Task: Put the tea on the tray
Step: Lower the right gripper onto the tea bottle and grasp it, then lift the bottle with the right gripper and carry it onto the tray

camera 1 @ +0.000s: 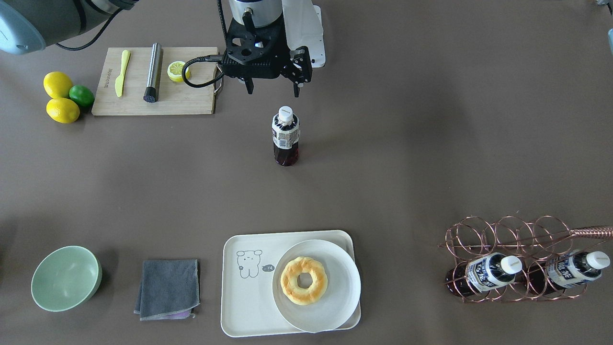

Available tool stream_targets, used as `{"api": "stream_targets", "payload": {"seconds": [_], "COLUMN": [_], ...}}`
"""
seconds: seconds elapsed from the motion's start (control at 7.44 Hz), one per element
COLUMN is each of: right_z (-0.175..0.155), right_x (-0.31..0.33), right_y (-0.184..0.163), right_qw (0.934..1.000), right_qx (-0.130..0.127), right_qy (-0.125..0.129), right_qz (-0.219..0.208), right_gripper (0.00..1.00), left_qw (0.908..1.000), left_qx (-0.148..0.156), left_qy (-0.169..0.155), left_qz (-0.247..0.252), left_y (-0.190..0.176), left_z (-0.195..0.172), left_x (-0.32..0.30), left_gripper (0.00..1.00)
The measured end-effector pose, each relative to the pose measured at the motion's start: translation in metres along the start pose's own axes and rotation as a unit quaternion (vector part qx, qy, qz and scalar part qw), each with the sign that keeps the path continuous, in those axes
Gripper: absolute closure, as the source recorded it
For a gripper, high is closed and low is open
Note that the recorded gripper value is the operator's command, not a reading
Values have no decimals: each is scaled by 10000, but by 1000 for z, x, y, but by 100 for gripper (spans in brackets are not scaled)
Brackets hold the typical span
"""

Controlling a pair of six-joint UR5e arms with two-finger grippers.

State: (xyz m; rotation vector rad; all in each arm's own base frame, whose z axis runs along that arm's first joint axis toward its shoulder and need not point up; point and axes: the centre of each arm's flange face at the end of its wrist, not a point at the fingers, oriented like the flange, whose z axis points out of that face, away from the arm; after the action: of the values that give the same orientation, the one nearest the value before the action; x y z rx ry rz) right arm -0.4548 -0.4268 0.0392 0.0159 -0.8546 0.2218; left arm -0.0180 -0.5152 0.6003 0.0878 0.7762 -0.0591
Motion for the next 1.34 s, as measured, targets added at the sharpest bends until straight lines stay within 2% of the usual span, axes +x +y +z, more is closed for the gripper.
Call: {"api": "stream_targets", "payload": {"seconds": [0.27,0.4,0.81,1.07,1.21,1.34], "right_z": [33,50,63,65,66,67], "right_x": [-17,-23,-24,-21,-19,-19], "right_y": [2,-2,-1,0,0,0], "right_qw": [9997,9996,9999,9999,9998,9998], "right_qx": [242,261,87,31,22,20], "right_qy": [-10,-33,31,134,163,177], "right_qz": [-32,-59,-66,-69,-76,-80], "right_gripper": [2,18,15,19,29,74], "left_qw": [9997,9996,9995,9995,9995,9995], "left_qx": [-102,-110,-112,-110,-105,-99], "left_qy": [233,260,273,275,276,278], "left_qz": [-42,-49,-84,-88,-81,-73], "left_y": [3,2,-1,-2,-2,-3], "left_z": [5,5,4,4,4,4], "left_x": [-10,-11,-9,-8,-8,-7], "left_gripper": [3,3,3,3,3,3]}}
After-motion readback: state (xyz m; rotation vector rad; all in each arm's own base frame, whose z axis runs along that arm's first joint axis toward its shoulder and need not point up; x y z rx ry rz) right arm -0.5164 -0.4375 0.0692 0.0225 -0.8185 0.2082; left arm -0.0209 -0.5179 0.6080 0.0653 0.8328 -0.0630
